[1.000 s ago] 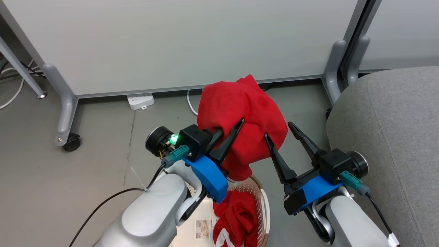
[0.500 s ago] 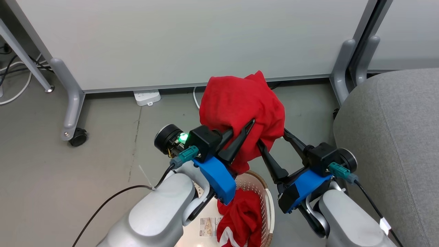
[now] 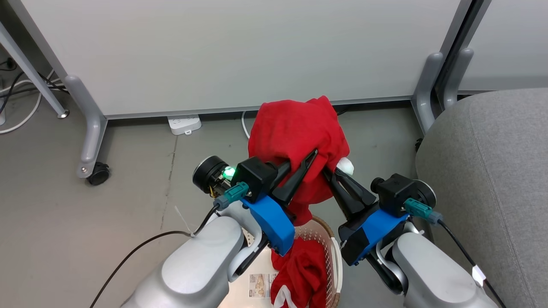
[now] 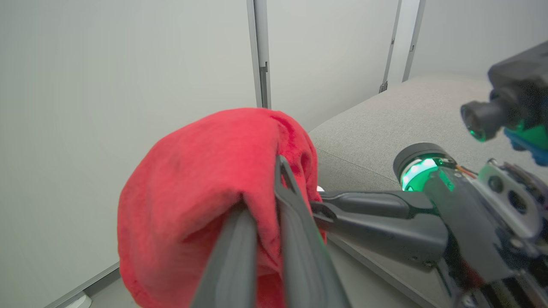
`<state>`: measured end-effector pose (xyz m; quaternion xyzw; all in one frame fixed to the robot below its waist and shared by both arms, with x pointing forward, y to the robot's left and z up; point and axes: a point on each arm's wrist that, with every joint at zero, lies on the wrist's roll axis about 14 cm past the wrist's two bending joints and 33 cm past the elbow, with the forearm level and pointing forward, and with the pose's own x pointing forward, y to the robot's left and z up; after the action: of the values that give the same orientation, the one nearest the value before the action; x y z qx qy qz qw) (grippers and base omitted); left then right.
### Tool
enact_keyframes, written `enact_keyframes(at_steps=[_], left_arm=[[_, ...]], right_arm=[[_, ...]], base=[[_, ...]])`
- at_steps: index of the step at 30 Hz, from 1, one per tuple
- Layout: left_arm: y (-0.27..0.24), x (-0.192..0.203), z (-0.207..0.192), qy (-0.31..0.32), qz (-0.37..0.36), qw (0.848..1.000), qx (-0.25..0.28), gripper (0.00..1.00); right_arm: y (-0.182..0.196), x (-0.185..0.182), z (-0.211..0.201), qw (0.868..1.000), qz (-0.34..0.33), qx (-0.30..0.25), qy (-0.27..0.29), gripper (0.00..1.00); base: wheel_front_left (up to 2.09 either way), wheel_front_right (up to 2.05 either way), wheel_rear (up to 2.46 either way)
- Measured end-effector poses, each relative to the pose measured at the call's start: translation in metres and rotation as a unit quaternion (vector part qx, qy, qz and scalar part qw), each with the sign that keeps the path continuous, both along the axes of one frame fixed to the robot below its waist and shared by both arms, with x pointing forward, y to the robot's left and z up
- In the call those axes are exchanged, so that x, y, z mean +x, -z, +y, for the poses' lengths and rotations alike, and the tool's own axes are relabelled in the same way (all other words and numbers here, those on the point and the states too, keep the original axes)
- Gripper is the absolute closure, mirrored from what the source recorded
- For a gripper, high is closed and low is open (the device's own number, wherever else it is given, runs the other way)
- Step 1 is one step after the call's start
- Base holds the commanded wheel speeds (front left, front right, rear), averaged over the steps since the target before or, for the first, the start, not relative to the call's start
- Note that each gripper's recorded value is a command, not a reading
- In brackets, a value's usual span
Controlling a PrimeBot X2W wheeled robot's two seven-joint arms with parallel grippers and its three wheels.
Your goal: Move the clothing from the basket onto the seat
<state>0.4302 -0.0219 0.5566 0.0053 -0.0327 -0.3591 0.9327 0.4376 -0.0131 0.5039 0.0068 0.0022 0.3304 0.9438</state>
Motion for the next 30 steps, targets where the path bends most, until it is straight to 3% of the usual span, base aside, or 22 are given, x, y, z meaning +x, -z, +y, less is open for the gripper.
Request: enact_keyframes(at_steps=[30], left_arm=[[0.0038,0.0009,-0.0001,0.0,0.004,1.0,0.001,1.0]], right_arm=[[-0.0026,-0.0008,-0.0074,1.0,-0.002,0.003,0.006,1.0]], base=[[0.0,0.0,0.0]])
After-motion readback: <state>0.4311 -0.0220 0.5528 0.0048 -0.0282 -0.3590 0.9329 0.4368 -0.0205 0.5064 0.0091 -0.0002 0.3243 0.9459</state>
